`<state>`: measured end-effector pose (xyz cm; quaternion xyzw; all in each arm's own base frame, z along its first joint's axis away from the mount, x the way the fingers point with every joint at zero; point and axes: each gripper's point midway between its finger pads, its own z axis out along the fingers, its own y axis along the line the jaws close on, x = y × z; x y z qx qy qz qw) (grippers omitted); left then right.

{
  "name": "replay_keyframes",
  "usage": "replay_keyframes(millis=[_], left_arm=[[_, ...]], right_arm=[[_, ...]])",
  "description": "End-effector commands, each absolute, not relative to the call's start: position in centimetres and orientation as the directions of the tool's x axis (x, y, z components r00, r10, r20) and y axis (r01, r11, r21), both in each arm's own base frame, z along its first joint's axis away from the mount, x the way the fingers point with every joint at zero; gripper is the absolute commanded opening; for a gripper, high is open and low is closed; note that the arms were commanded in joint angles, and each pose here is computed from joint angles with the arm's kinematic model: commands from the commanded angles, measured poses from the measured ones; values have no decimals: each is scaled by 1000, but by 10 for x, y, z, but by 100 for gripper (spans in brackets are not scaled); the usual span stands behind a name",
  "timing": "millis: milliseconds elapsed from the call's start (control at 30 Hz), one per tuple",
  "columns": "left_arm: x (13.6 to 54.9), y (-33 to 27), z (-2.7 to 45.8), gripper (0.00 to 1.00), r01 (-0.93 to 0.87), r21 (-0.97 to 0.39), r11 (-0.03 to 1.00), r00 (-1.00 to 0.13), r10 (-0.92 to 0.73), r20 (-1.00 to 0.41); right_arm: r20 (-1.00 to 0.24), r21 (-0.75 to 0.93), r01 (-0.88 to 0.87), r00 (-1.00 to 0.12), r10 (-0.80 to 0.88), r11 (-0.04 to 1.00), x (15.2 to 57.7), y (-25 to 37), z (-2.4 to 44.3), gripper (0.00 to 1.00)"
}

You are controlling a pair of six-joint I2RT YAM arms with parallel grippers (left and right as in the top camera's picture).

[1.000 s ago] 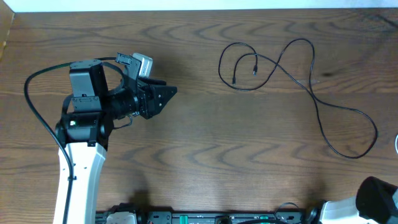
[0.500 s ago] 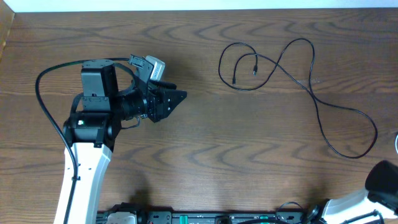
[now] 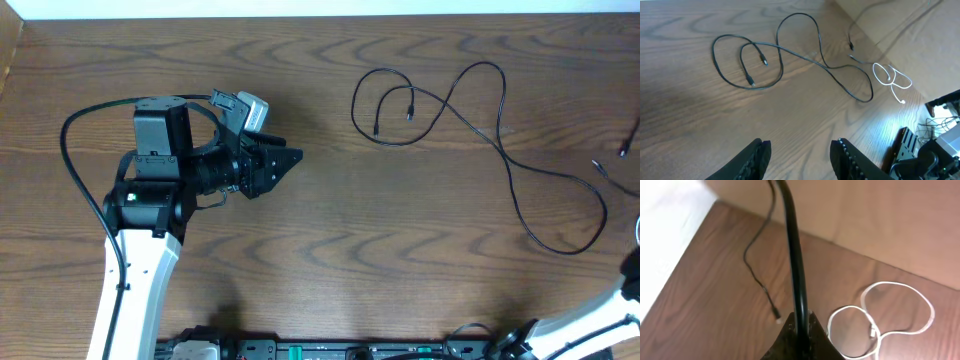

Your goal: Untangle cables

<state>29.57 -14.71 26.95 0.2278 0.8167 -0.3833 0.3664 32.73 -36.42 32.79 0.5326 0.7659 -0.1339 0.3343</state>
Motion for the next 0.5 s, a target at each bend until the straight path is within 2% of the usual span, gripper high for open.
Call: replay_keyframes(millis=[0, 300, 467], left_arm=[[296, -148, 276, 44, 680, -427, 596, -595, 110, -796], [293, -148, 274, 45, 671, -441, 596, -613, 111, -782], [287, -149, 274, 44, 669, -449, 592, -621, 113, -776]], right_arm=[[-655, 228, 921, -94, 750, 315, 292, -382, 346, 2], [-634, 220, 928, -98, 767, 301, 296, -390, 330, 2], [-611, 140, 965, -93, 786, 223, 296, -414, 292, 2]])
